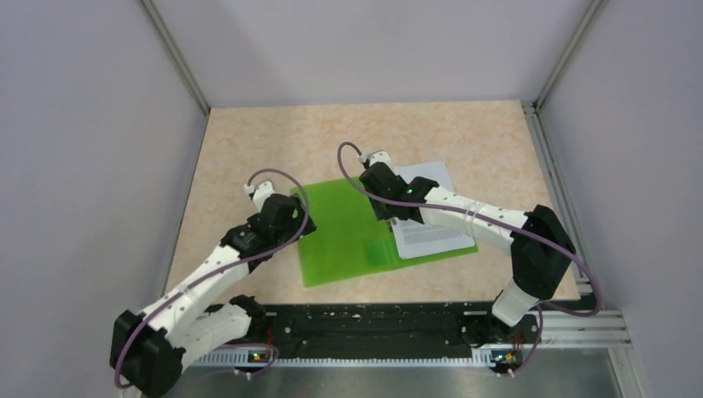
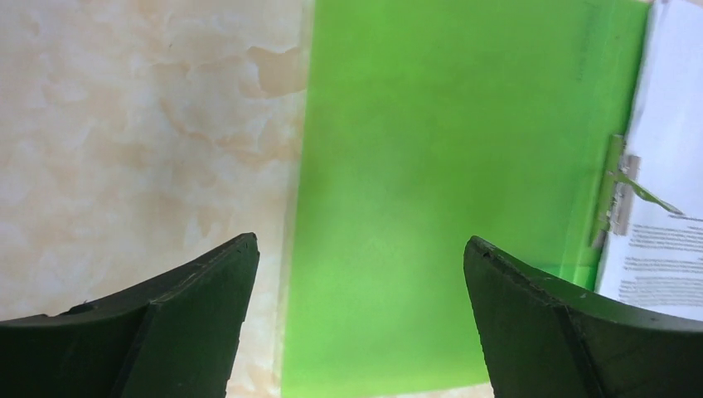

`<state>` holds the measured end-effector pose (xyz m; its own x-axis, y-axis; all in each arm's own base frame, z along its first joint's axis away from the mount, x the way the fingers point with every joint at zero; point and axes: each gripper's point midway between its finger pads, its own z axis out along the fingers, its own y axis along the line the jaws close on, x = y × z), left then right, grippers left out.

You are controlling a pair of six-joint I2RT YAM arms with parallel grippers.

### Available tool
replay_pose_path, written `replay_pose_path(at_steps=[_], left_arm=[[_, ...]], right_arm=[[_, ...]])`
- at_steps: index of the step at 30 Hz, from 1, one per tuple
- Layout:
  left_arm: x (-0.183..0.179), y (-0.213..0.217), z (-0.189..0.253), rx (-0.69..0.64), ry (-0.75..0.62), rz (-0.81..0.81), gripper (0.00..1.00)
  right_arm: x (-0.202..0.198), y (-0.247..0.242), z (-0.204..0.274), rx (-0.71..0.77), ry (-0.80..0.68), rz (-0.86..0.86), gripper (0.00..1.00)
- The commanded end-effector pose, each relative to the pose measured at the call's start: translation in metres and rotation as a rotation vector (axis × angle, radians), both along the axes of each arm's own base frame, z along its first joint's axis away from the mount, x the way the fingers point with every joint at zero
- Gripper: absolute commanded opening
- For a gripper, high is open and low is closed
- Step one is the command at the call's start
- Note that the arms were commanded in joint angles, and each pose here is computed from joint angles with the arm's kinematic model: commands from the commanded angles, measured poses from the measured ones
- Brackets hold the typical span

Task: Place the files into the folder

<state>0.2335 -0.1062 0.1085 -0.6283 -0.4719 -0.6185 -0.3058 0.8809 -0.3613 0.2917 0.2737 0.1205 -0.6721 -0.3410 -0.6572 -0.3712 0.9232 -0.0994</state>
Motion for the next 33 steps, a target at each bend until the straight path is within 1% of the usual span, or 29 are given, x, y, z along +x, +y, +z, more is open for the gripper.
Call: replay_pose_path(at_steps=[1, 3, 6, 12, 19, 24, 27, 33], left_arm=[[0.027, -0.011, -0.015, 0.091, 0.066, -0.021, 0.97], [0.035, -0.015, -0.024, 0.109, 0.102, -0.014, 0.93], [0.044, -0.023, -0.036, 0.091, 0.118, -0.003, 0.81], [0.043, -0.025, -0.058, 0.075, 0.155, 0.039, 0.66], [0.038, -0.012, -0.079, 0.112, 0.187, 0.111, 0.55], [0.037, -0.012, -0.088, 0.107, 0.199, 0.125, 0.48], [0.035, -0.010, -0.093, 0.119, 0.215, 0.138, 0.42], [0.032, -0.008, -0.098, 0.117, 0.227, 0.156, 0.36]], right_arm=[[0.009, 0.014, 0.026, 0.043, -0.022, 0.001, 0.34], [0.010, 0.016, 0.022, 0.008, -0.016, 0.008, 0.32], [0.012, 0.018, 0.018, -0.043, -0.011, 0.023, 0.32], [0.015, 0.028, 0.011, -0.099, 0.000, 0.073, 0.32], [0.016, 0.037, 0.006, -0.131, 0.002, 0.123, 0.29], [0.015, 0.039, 0.000, -0.164, 0.001, 0.148, 0.27], [0.014, 0.037, -0.003, -0.189, -0.001, 0.152, 0.26], [0.018, 0.032, -0.005, -0.259, -0.024, 0.147, 0.23]])
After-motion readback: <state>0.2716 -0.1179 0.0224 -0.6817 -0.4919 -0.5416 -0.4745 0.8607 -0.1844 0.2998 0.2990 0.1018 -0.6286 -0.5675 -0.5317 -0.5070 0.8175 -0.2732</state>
